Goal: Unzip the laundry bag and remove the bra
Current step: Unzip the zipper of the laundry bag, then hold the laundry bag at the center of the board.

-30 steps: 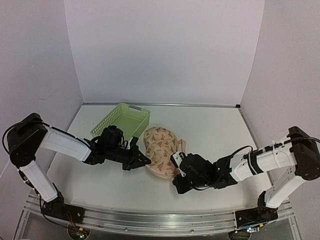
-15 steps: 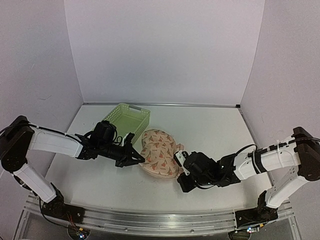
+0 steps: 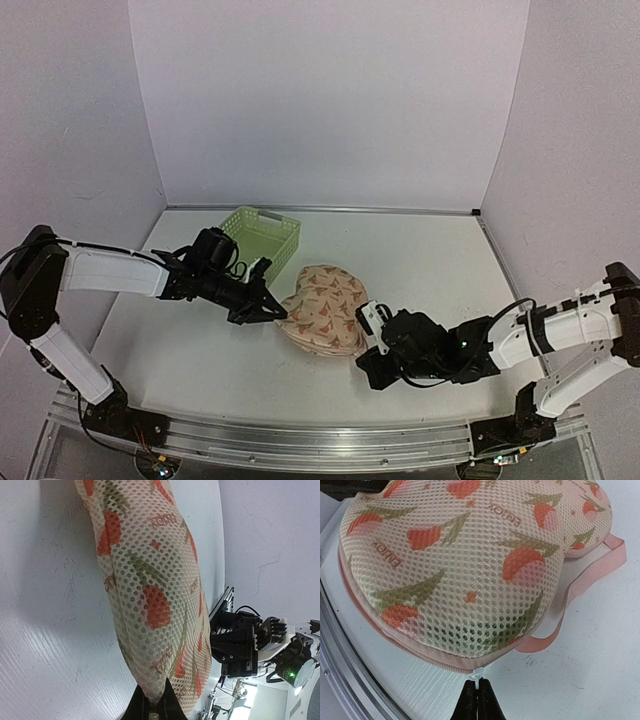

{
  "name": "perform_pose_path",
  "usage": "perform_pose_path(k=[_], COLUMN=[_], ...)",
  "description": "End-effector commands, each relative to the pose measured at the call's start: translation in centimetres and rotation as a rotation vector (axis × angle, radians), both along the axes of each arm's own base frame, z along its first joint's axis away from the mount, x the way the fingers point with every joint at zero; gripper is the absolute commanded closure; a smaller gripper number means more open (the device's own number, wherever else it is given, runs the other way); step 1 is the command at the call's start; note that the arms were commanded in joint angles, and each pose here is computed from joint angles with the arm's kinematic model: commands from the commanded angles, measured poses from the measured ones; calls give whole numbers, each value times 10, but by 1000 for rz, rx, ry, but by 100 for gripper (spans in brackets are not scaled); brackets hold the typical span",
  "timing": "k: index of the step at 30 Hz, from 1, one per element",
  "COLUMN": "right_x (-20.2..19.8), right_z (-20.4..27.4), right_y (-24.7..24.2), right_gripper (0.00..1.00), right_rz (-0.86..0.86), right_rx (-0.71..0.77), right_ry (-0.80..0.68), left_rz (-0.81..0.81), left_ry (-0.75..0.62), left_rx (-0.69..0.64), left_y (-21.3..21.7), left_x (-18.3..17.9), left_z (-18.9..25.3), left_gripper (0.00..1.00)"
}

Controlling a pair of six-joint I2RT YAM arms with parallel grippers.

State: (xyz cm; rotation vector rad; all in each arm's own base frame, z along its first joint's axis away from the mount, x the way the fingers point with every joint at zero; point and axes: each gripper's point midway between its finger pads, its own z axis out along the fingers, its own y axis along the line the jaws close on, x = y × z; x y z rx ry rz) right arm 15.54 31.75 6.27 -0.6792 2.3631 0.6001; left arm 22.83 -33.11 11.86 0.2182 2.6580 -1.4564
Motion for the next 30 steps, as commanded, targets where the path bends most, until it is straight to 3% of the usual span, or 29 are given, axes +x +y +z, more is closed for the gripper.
perform_pose_path(k=[1, 13, 22, 30], right_x=[-14, -36, -11, 8], right_z=[-16, -9, -4, 1], right_y=[-18, 6, 25, 55], right_gripper=[100, 100, 100, 100], right_rz=[-36, 46, 0, 24], right_rx=[-62, 16, -16, 4], right_ry=[28, 62, 3, 3], left_rz=[35, 59, 106, 128], left_ry=[-69, -67, -138, -168], left_rx=[10, 65, 164, 133], left_y=[-4, -30, -28, -13], left_x=[34, 79, 111, 93], left_z=[7, -12, 3, 42], left_gripper=[100, 99, 54, 39])
